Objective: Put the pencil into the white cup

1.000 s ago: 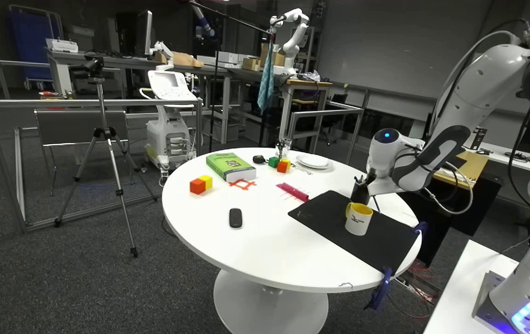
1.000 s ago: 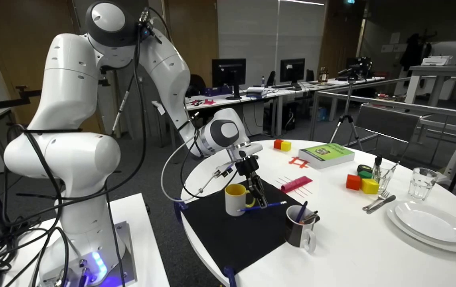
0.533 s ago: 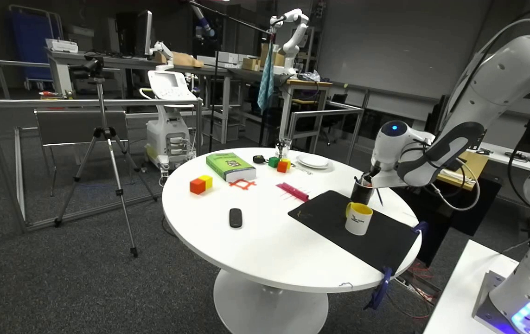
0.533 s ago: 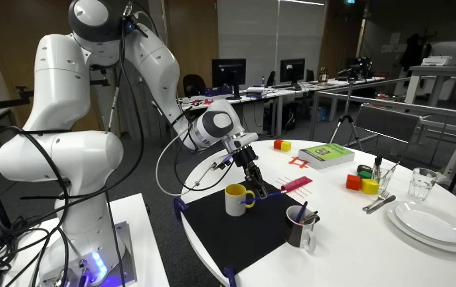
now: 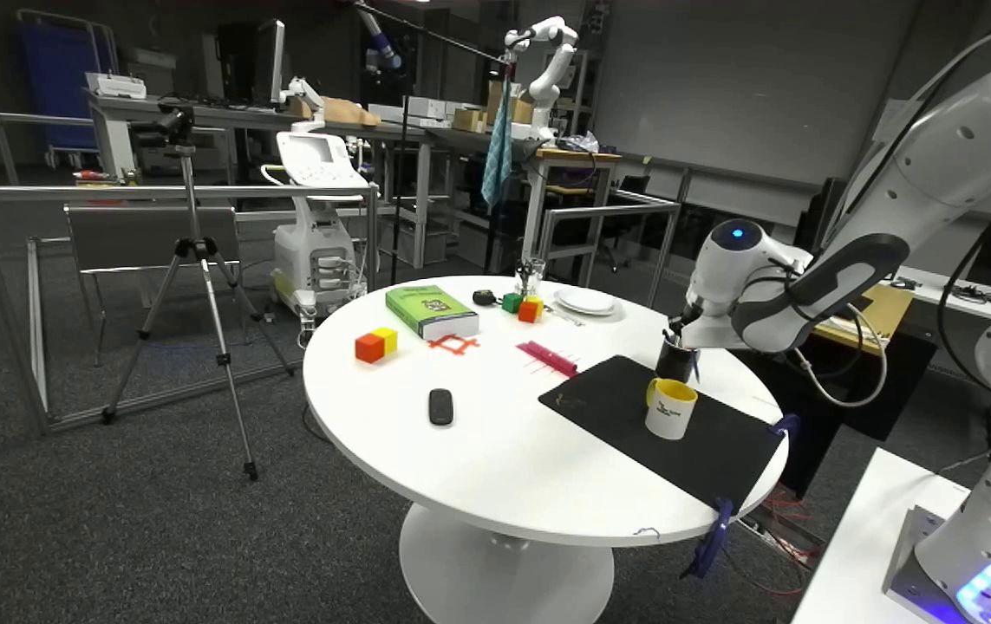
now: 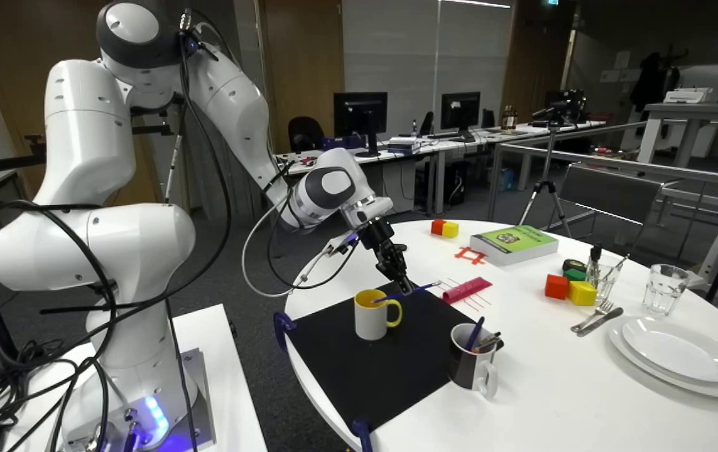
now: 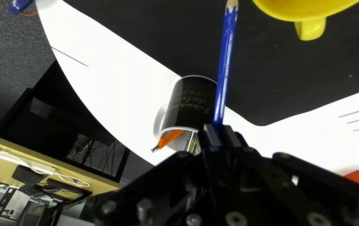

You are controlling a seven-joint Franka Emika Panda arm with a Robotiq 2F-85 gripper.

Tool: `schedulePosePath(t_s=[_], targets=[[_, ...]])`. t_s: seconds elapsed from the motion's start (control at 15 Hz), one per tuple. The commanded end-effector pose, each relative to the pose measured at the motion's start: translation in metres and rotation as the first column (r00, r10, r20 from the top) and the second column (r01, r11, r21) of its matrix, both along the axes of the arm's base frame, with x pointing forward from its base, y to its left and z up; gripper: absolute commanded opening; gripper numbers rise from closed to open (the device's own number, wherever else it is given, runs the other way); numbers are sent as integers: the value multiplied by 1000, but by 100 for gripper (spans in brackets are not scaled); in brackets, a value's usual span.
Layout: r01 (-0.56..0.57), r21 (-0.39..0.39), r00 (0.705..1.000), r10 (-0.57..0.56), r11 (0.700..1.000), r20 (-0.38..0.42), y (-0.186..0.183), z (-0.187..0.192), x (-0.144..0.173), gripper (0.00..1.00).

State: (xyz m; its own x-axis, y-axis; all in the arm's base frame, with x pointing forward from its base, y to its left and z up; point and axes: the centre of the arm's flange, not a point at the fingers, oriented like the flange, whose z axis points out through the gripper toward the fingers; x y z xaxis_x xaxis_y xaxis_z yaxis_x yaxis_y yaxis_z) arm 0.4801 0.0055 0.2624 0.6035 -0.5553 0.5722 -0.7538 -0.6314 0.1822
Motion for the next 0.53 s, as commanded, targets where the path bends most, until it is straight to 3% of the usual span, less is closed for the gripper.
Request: schedulePosePath(t_s=[0.0, 0.47], targets=[[-13, -40, 999, 15, 999, 47, 18, -2, -1, 2], [-39, -81, 993, 48, 996, 111, 45, -21, 7, 2]])
